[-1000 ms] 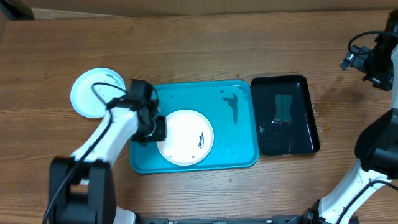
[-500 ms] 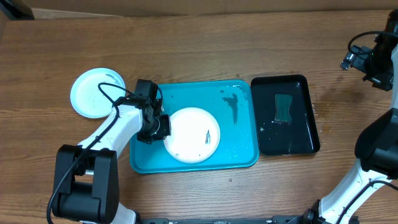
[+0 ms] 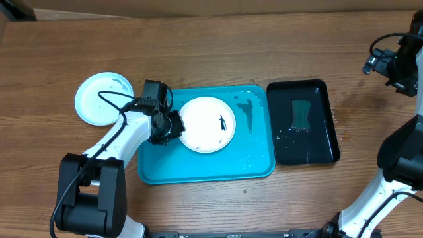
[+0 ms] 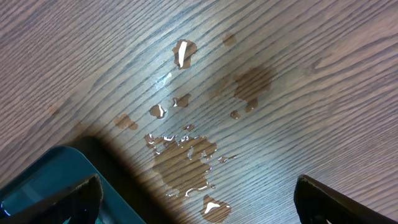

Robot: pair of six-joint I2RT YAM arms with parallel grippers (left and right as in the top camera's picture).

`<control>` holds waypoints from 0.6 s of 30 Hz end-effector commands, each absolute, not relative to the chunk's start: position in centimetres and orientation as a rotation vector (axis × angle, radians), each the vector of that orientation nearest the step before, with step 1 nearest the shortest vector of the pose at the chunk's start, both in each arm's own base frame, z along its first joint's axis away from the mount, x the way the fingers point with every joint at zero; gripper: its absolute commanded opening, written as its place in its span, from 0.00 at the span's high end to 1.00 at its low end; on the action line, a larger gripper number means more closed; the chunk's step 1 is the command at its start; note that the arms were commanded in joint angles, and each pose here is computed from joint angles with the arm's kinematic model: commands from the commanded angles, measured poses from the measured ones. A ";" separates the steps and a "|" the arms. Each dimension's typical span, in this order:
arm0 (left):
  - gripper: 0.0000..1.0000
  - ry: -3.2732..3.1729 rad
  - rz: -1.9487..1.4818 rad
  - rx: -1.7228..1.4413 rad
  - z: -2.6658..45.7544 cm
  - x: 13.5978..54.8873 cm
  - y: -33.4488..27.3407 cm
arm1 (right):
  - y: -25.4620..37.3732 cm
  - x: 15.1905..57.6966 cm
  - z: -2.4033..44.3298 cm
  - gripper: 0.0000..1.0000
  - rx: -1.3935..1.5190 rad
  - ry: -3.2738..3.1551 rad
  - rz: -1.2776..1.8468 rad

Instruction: Clean dirty plates on tray and stack at the side

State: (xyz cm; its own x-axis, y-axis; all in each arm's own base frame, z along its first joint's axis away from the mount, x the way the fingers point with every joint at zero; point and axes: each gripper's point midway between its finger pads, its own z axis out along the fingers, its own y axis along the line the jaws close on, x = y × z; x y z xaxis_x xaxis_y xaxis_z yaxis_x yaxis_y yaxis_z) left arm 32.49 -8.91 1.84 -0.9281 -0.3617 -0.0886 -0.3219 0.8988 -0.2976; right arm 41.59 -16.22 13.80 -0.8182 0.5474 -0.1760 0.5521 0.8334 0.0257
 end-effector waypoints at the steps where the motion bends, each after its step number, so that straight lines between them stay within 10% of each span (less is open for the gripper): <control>1: 0.80 2.918 -0.433 -0.442 2.1 32.9 -9.3 | -16.4 41.6 14.4 0.00 0.862 2.820 -0.051; 18: 0.85 2.931 -0.384 -0.362 1.9 32.7 -8.9 | -16.4 41.6 14.4 0.00 0.862 2.820 -0.051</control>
State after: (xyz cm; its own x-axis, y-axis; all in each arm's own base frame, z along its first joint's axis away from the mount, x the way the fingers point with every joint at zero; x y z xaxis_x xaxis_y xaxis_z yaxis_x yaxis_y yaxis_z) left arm 32.54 -8.77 1.82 -0.9503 -0.2886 -0.1171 -0.2467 0.9270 -0.2824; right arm 41.61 -16.22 13.80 -0.8180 0.5474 -0.1767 0.5520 0.8334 0.0260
